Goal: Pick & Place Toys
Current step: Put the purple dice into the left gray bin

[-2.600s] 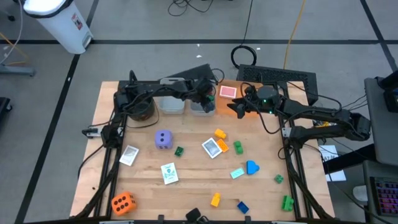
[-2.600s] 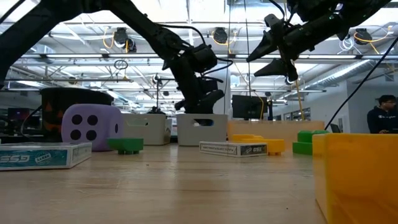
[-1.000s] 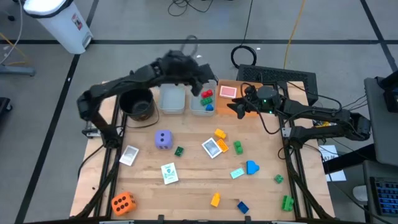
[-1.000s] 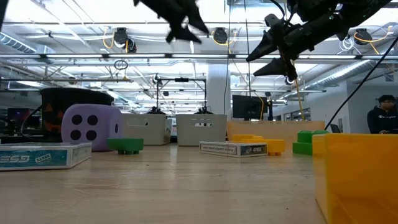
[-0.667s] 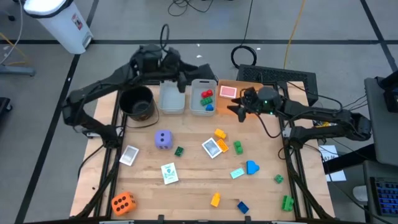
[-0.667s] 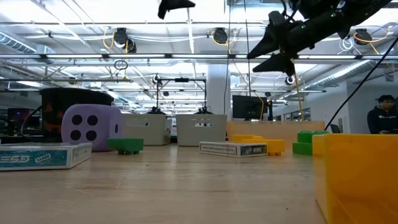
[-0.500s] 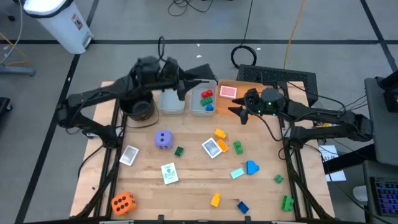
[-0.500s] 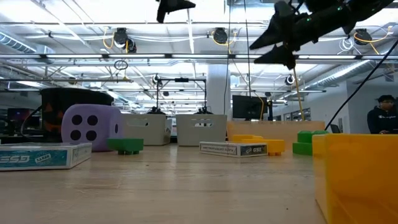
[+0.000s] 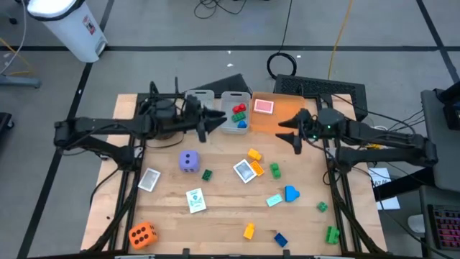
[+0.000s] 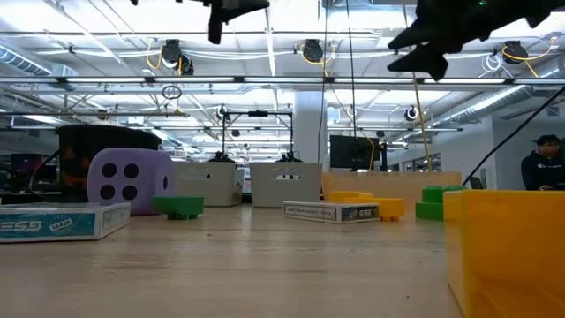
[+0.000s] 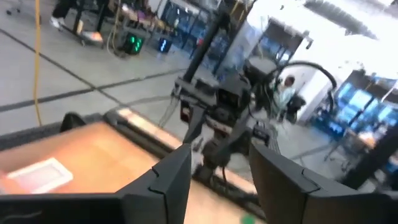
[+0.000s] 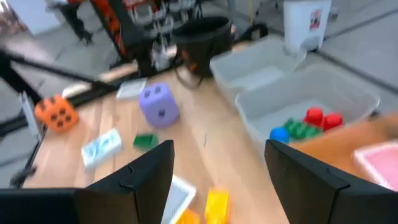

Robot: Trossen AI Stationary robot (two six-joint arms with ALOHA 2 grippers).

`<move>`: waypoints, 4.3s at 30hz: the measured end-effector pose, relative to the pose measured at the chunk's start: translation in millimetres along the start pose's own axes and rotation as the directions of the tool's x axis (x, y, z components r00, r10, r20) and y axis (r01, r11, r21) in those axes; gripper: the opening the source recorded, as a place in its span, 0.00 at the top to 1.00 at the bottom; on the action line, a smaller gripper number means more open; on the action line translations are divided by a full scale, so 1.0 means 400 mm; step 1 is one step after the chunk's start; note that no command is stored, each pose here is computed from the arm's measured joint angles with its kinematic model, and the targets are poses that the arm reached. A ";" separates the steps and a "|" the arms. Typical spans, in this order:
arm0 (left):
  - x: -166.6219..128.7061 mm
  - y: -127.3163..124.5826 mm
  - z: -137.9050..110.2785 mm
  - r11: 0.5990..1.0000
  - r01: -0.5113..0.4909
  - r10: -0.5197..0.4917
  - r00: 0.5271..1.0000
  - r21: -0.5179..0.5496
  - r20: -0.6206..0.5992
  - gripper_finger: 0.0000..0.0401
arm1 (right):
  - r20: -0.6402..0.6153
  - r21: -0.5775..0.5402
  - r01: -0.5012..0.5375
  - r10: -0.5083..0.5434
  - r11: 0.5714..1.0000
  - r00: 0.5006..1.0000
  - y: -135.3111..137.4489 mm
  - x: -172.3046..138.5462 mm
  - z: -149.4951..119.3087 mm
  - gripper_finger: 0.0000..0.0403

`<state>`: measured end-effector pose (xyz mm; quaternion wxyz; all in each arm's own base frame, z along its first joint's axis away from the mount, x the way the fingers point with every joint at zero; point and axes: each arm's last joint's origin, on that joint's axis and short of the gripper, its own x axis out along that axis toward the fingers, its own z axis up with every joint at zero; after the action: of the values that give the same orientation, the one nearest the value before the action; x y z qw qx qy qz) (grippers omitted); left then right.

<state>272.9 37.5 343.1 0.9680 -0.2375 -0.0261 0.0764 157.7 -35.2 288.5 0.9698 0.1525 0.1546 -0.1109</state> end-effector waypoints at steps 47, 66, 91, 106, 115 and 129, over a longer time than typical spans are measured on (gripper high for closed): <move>-0.282 -0.071 -0.152 0.952 -0.012 0.247 0.627 0.307 -0.739 0.60 | 0.229 0.084 0.096 -0.113 0.992 0.967 0.192 0.281 0.011 0.40; -0.305 -0.057 -0.121 0.905 -0.012 0.316 0.687 0.425 -0.654 0.60 | 0.231 0.052 0.135 -0.144 0.989 0.962 0.210 0.336 0.029 0.40; -0.271 -0.017 -0.122 0.921 -0.068 0.336 0.637 0.383 -0.694 0.03 | 0.160 -0.126 0.083 -0.062 0.989 0.985 0.202 0.342 0.021 0.40; -0.169 0.013 -0.224 0.880 0.118 0.373 0.429 0.460 -0.823 0.01 | 0.049 -0.157 0.101 -0.094 0.982 0.994 0.184 0.346 -0.002 0.40; -0.132 0.042 -0.266 0.868 0.129 0.416 0.340 0.480 -0.843 0.01 | 0.004 -0.109 0.111 -0.111 0.988 0.994 0.179 0.346 -0.014 0.40; -0.120 0.083 -0.254 0.884 0.072 0.418 0.323 0.462 -0.849 0.01 | -0.018 -0.103 0.116 -0.119 0.988 0.993 0.178 0.346 -0.019 0.40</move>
<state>229.9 12.4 237.0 0.8169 -0.0255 0.5751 0.0365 302.5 10.2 253.9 0.9662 0.0951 0.1803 -0.1581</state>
